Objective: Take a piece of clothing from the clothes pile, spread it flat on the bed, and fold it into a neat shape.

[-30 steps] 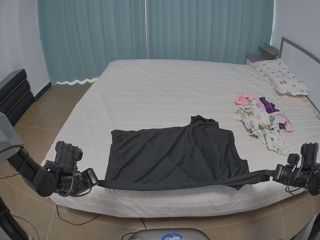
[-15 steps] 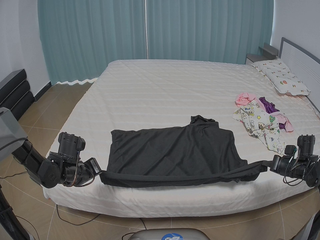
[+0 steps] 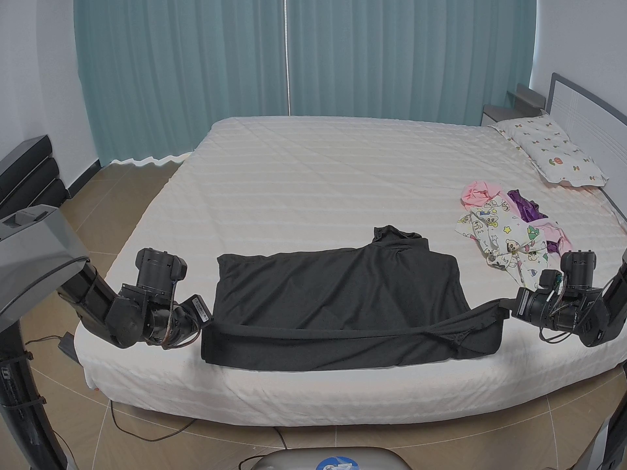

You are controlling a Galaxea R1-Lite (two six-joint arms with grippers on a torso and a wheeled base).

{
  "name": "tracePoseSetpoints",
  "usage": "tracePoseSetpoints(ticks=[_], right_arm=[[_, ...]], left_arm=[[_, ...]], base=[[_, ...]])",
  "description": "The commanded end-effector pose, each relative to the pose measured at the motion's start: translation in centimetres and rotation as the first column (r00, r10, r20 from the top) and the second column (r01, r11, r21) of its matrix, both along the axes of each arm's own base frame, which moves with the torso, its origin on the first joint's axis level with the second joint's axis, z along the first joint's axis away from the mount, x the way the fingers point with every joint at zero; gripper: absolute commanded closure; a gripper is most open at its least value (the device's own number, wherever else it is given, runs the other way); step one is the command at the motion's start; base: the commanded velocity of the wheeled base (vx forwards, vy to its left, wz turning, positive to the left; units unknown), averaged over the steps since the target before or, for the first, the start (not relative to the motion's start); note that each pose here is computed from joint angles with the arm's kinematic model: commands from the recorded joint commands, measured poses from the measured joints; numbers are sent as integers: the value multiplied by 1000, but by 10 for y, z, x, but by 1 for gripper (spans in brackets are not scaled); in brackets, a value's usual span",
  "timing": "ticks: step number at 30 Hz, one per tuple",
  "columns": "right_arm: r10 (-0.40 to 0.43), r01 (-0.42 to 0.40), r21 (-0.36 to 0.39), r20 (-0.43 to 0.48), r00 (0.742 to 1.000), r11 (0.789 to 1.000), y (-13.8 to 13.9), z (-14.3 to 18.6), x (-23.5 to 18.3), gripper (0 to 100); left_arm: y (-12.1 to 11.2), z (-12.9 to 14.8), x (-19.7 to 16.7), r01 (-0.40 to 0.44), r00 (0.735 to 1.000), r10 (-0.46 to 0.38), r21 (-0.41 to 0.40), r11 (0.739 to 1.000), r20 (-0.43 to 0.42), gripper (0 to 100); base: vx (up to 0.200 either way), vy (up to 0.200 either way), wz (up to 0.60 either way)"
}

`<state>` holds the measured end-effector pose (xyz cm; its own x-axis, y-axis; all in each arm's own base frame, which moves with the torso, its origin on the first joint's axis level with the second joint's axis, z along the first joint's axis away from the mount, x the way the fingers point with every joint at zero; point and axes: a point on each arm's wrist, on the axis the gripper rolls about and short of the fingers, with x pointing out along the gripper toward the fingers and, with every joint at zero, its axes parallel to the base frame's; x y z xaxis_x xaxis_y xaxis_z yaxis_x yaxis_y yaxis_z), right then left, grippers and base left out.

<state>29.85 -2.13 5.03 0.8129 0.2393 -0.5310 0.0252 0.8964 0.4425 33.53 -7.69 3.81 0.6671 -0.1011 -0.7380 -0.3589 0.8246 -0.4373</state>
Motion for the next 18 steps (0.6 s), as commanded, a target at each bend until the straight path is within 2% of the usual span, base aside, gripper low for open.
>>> tracePoseSetpoints(ticks=[1, 18], right_arm=[[12, -12, 6, -18, 1000, 1000, 3, -13, 16, 100], [15, -16, 10, 12, 1000, 1000, 25, -25, 61, 100]], left_arm=[[-1, -14, 16, -12, 999, 12, 11, 1000, -33, 100], [0, -35, 61, -59, 998, 60, 31, 998, -25, 100]], base=[[0, 0, 0], [0, 0, 0]])
